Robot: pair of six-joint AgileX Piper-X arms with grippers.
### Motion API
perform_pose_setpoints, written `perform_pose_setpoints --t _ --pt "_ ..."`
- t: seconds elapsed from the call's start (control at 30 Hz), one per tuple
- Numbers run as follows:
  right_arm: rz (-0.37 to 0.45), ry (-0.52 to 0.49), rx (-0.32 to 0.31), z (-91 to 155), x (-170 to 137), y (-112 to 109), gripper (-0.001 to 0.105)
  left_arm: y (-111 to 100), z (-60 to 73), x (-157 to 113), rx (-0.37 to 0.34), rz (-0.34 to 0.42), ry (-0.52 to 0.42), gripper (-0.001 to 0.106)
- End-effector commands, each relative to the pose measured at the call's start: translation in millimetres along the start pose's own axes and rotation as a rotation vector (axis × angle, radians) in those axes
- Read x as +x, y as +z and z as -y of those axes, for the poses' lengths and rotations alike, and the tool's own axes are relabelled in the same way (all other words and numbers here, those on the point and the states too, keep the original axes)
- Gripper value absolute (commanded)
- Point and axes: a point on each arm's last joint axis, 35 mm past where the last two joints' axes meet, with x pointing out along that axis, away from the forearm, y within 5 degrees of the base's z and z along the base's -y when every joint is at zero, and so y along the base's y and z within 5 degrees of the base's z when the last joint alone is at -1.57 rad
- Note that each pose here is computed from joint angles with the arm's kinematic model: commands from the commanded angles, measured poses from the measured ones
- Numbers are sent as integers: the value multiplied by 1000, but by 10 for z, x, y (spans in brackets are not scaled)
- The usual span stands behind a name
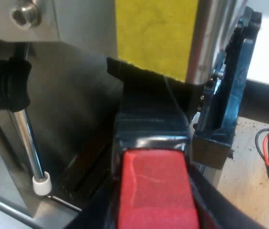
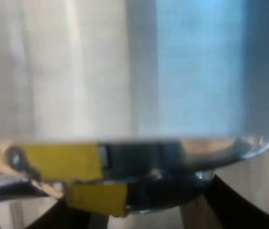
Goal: Put the handle in the coffee machine
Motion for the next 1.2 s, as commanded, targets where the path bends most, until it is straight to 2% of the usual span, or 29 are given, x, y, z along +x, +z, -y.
perform_pose_setpoints --t 0.03,0.13,0.17,0.2,0.23,0.27,0.3,0.37,0.5,0.63,0.77,0.83,0.87,0.9,0.93,0.97,1.1,1.2 --pt "85 -46 119 81 41 273 37 137 3 -117 55 28 40 1" --pt "96 -52 106 90 38 290 37 117 11 -117 93 6 48 17" --pt "102 -55 107 94 37 298 37 108 16 -116 84 0 48 27" --pt "111 -59 113 102 36 312 37 113 22 -120 74 -4 46 42" --pt "114 -60 116 106 35 317 37 114 24 -121 72 -4 45 49" --pt "120 -64 110 111 33 327 37 109 28 -121 65 -6 43 63" --pt "124 -66 106 115 32 333 37 108 30 -121 63 -7 42 72" --pt "131 -70 100 121 30 343 37 106 32 -121 61 -8 41 74" --pt "144 -78 101 135 27 364 37 111 42 -125 42 -13 36 69" --pt "144 -78 101 134 27 364 37 241 85 -198 20 -17 36 67" --pt "144 -78 101 134 27 364 37 445 156 -378 66 9 87 65" --pt "144 -78 101 134 27 364 37 538 205 -464 92 8 125 54" --pt "144 -78 101 134 27 364 37 591 229 -511 100 -9 163 39" --pt "144 -78 101 134 27 364 37 639 240 -538 104 -38 202 20" --pt "144 -78 101 134 27 364 37 662 243 -549 104 -50 216 13" --pt "144 -78 101 134 27 364 37 700 241 -564 108 -87 256 1" --pt "144 -78 101 134 27 364 37 816 216 -563 126 -162 343 1" --pt "144 -78 101 134 27 364 37 907 137 -544 91 -164 355 1"
